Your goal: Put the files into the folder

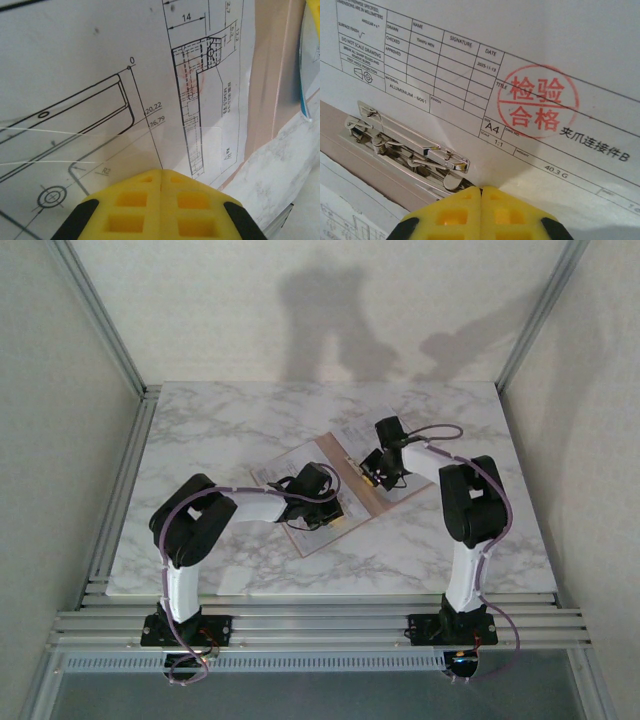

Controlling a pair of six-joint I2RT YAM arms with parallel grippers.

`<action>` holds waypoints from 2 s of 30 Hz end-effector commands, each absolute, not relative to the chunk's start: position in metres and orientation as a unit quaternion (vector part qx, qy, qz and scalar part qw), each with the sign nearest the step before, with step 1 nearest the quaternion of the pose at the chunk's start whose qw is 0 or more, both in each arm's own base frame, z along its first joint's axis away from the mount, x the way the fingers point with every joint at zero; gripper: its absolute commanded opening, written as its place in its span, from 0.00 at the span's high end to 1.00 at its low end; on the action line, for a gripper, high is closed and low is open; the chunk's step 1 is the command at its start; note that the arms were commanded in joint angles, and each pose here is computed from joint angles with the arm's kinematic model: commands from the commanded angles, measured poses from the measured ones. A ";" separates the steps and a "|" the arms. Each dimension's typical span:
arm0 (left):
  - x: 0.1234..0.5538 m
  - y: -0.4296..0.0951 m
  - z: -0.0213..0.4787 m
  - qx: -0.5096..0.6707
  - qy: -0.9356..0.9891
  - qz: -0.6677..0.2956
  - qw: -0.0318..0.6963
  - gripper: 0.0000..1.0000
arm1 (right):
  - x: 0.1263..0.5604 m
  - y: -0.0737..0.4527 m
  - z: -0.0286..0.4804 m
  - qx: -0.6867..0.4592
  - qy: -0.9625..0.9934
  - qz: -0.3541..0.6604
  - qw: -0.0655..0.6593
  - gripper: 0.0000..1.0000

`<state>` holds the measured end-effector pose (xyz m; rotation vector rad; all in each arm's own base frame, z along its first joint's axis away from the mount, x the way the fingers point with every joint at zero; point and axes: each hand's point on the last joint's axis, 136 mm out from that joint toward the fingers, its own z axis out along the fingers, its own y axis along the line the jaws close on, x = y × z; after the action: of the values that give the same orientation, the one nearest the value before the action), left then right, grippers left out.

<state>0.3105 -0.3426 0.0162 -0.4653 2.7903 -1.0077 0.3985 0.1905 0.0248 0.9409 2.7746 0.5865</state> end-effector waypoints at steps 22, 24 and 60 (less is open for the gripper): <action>0.293 -0.211 -0.004 -0.181 0.968 -0.153 0.077 1.00 | 0.344 0.221 0.077 0.167 0.945 0.271 0.076 0.68; 0.295 -0.207 -0.002 -0.184 0.968 -0.151 0.079 1.00 | 0.334 0.230 0.073 0.147 0.949 0.272 0.064 0.74; 0.327 -0.091 0.041 -0.268 0.928 -0.218 0.136 0.42 | 0.262 0.236 -0.023 0.116 0.974 0.178 -0.074 0.90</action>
<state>0.3272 -0.0863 0.0452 -0.8525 2.6625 -0.5918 0.2925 0.2617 0.0143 0.3483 3.0619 0.8155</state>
